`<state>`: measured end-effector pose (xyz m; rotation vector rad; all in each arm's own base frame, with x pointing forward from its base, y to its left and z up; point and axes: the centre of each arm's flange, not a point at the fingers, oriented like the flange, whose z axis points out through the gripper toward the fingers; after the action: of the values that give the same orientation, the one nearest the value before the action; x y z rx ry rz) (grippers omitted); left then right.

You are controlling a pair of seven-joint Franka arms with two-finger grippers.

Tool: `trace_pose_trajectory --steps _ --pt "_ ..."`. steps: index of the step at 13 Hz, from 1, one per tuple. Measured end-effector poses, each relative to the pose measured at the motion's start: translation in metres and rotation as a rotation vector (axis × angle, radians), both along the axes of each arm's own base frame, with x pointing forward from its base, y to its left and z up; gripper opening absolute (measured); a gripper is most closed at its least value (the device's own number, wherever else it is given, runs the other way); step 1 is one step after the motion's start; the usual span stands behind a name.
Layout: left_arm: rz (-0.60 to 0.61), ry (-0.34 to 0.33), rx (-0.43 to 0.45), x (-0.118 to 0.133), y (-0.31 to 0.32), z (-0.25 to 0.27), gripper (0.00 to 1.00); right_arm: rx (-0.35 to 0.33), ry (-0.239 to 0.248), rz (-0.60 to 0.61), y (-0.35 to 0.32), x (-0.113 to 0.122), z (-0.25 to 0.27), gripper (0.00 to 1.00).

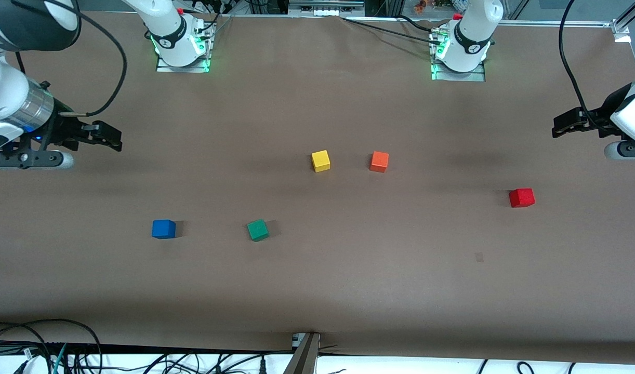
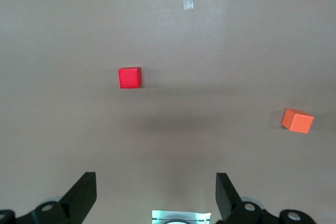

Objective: Pass red block to right arm, stack on blue
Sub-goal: 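Move the left gripper toward the red cube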

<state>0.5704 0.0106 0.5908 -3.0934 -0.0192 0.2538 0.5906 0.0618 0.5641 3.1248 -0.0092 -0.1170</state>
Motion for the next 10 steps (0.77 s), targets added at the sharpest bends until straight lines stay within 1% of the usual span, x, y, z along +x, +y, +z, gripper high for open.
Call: trace_pose_trajectory --steps 3,5,10 --pt "-0.006 -0.005 0.0 0.002 -0.003 0.001 1.0 -0.003 0.01 -0.017 -0.009 0.003 -0.006 1.0" --pt "-0.009 -0.016 0.0 0.008 -0.005 0.004 1.0 -0.004 0.016 -0.022 -0.012 0.004 -0.01 1.0" --pt "0.003 -0.009 0.003 0.016 0.001 -0.002 1.0 -0.006 0.004 -0.029 -0.016 0.007 -0.01 1.0"
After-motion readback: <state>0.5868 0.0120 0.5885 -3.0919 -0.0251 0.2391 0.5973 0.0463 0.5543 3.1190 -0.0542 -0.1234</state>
